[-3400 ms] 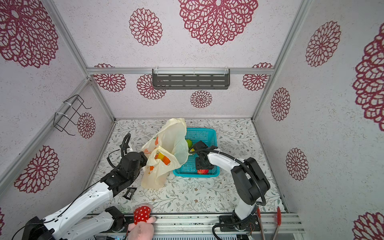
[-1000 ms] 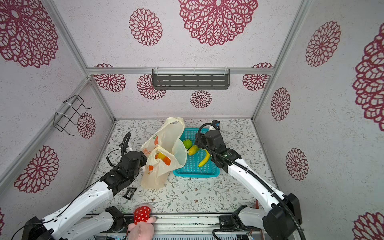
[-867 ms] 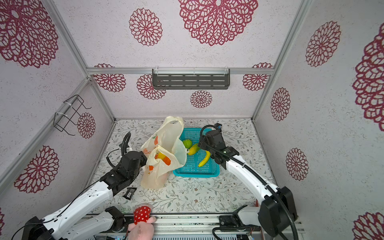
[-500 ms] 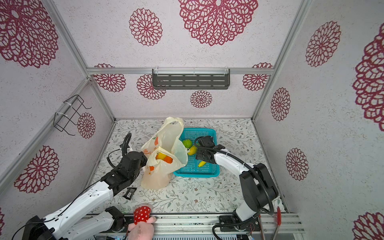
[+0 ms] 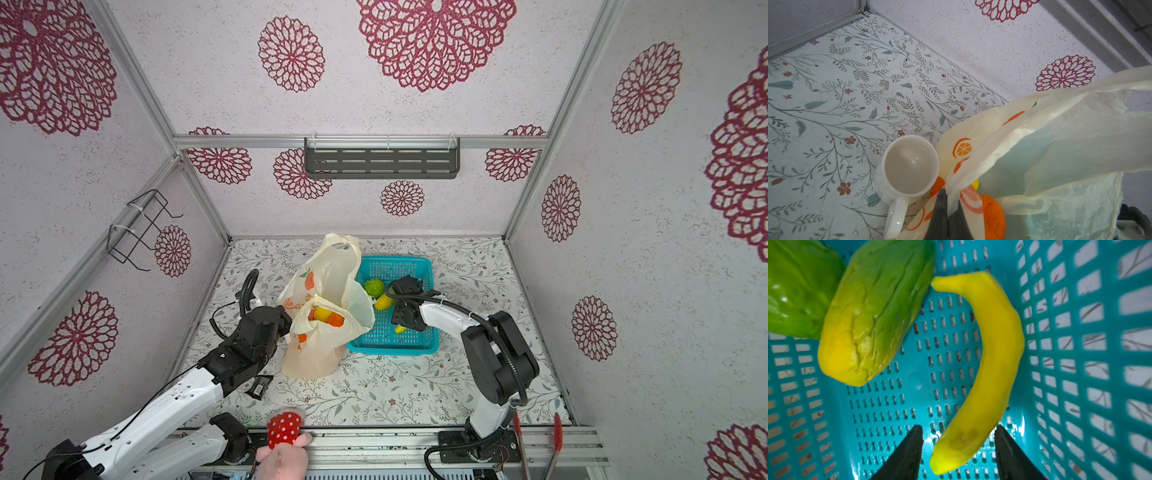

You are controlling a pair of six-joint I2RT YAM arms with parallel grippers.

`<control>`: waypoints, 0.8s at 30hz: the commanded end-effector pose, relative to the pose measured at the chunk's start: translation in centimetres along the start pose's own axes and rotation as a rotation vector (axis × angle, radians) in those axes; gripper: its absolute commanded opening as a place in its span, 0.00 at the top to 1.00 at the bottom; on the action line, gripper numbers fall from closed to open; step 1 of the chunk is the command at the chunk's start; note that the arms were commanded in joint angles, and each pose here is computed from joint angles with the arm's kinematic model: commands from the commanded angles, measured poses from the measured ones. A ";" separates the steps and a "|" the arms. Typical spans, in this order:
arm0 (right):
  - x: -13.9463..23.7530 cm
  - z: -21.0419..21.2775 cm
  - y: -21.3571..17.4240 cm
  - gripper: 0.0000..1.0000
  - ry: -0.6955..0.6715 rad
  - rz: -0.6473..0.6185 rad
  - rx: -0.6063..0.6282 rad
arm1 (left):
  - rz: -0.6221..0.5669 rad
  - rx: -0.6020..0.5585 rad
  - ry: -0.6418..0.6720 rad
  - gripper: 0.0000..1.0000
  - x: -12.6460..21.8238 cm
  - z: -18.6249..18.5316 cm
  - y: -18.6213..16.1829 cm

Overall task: Place the fruits into the plastic bag
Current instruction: 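Move the right gripper back to the basket and grasp the yellow banana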

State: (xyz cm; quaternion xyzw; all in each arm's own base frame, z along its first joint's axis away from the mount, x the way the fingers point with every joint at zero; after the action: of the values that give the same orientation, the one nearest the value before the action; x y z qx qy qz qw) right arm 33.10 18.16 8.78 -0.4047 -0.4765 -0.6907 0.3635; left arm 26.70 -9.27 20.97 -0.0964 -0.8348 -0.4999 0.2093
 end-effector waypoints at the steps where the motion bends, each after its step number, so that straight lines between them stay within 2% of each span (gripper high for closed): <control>1: 0.1 0.6 0.8 0.50 0.013 -0.028 -0.014 | -0.018 0.022 0.009 1.00 0.2 0.3 0.1; 6: -0.5 0.2 0.1 0.65 0.010 -0.015 -0.018 | -0.014 0.032 0.009 1.00 0.1 0.3 0.0; 10: 0.8 0.3 0.7 0.80 0.035 -0.061 -0.018 | -0.012 0.032 0.010 1.00 0.1 0.3 -0.1; 12: 1.9 0.6 1.2 0.85 0.069 -0.101 -0.022 | -0.010 0.031 0.011 1.00 0.0 0.3 -0.1; 17: 7.4 2.5 3.3 0.85 0.201 -0.292 -0.016 | -0.005 0.032 0.004 1.00 -0.2 0.1 -0.3; 24: 15.2 6.6 2.9 0.83 0.374 -0.540 0.158 | 0.004 0.030 -0.006 1.00 -0.5 -0.2 -0.5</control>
State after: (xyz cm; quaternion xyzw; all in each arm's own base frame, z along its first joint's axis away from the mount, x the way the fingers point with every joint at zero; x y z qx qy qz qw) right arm 31.26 21.16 22.03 -0.1651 -0.5101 -0.7848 0.3108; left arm 26.91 -9.48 20.71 -0.0973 -0.8387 -0.4928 0.2102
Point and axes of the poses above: each gripper's point midway between its finger pads, its own x axis back along the fingers, its own z axis along the line the jaws close on, y = z × x, the point moved 4 cm from there along x, back along the fingers, and after that the axes turned 3 degrees about -x, right-handed, at the moved point
